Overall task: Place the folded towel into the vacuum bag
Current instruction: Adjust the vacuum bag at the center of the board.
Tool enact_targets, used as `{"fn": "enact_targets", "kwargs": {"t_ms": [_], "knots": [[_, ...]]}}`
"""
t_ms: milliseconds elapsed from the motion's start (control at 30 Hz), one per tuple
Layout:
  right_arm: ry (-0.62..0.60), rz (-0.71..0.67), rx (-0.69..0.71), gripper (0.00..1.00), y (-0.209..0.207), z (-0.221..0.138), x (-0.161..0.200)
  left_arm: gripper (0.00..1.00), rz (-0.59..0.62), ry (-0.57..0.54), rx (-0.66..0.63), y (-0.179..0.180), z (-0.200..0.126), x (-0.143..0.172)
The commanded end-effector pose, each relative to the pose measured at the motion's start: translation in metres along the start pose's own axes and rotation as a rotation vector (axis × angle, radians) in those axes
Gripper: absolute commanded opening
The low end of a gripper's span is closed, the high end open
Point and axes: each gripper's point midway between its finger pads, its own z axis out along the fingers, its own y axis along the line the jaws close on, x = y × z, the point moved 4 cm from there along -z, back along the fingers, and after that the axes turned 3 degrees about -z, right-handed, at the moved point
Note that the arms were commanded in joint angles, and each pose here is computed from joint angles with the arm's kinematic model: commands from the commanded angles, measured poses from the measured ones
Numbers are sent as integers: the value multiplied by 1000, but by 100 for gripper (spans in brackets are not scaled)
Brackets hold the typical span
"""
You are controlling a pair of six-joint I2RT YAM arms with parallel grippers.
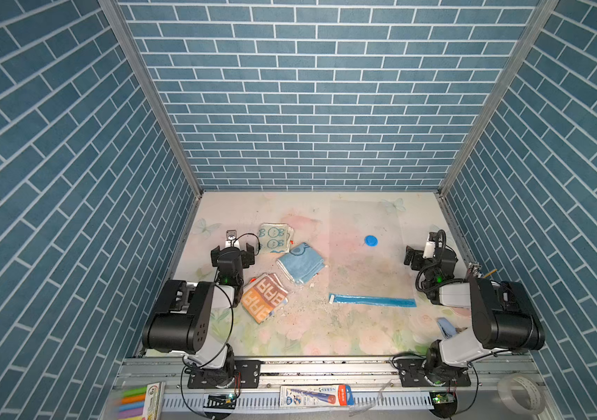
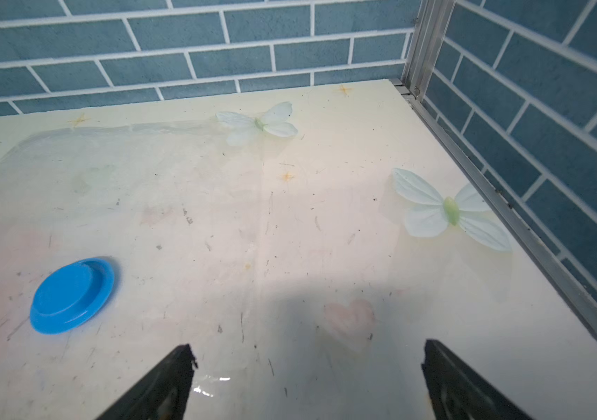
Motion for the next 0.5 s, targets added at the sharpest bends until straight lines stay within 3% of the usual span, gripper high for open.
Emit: {"fn": "enact_targets", "kwargs": {"t_ms": [0,467], "knots": [[-28,-24,-9,99,1,2,-9,100,2,-7,2,1,-1,-3],[-28,-24,-10,99,1,2,-10,100,1,-9,2,1,-1,-3]]}}
